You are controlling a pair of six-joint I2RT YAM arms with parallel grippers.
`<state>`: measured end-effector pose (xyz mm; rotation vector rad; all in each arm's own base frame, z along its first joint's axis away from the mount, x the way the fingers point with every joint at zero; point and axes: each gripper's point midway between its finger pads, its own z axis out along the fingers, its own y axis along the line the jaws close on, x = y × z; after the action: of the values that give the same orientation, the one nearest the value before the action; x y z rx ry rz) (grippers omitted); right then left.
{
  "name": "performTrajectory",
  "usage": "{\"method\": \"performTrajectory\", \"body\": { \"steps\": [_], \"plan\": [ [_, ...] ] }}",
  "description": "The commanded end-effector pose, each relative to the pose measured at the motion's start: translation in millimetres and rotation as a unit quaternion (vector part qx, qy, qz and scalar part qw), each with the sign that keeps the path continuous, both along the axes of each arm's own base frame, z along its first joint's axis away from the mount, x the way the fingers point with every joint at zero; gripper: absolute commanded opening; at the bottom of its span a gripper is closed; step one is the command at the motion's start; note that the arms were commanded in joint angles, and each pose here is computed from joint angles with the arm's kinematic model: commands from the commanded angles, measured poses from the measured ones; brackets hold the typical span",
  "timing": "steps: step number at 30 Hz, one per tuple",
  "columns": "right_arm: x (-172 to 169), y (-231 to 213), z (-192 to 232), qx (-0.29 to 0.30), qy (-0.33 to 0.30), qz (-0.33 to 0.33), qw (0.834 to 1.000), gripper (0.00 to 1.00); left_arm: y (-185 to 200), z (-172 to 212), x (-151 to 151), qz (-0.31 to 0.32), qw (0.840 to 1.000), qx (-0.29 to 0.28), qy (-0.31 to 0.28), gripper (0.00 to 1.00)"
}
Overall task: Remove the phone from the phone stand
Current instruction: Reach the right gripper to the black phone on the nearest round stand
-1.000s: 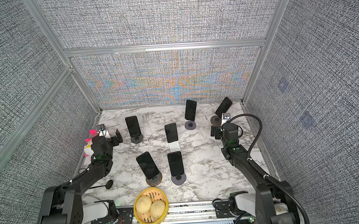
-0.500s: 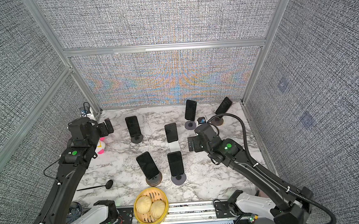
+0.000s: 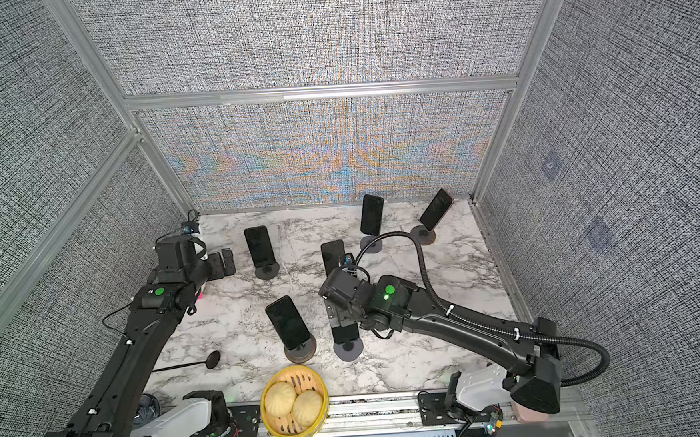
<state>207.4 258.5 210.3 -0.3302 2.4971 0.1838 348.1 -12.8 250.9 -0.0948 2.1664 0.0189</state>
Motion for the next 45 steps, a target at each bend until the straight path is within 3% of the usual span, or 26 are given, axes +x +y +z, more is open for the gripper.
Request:
{"method": "performTrajectory", "body": {
  "steps": [1, 8, 21, 38, 45],
  "plan": [
    [7.0, 11.0, 1.2, 0.046, -0.028, -0.028, 0.998, 0.99, -2.0, 10.0, 3.0, -0.008, 1.0, 0.0, -0.02, 0.99],
    [5.9, 22.2, 1.0, 0.063, -0.072, -0.02, 0.995, 0.99, -1.8, 12.9, 1.0, -0.01, 1.0, 0.001, -0.026, 0.99],
    [11.1, 29.8, -18.4, 0.052, -0.074, -0.038, 0.995, 0.98, 0.5, 22.7, -4.8, -0.007, 0.999, 0.005, -0.046, 0.99],
    [18.7, 30.4, -30.1, 0.015, -0.079, -0.055, 0.995, 0.85, -0.7, 31.2, -8.7, -0.012, 0.998, 0.001, -0.061, 0.99],
    [18.8, 30.0, -28.6, 0.015, -0.078, -0.058, 0.995, 0.74, -1.1, 33.5, -10.3, -0.013, 0.998, -0.001, -0.066, 0.99]
  ]
}}
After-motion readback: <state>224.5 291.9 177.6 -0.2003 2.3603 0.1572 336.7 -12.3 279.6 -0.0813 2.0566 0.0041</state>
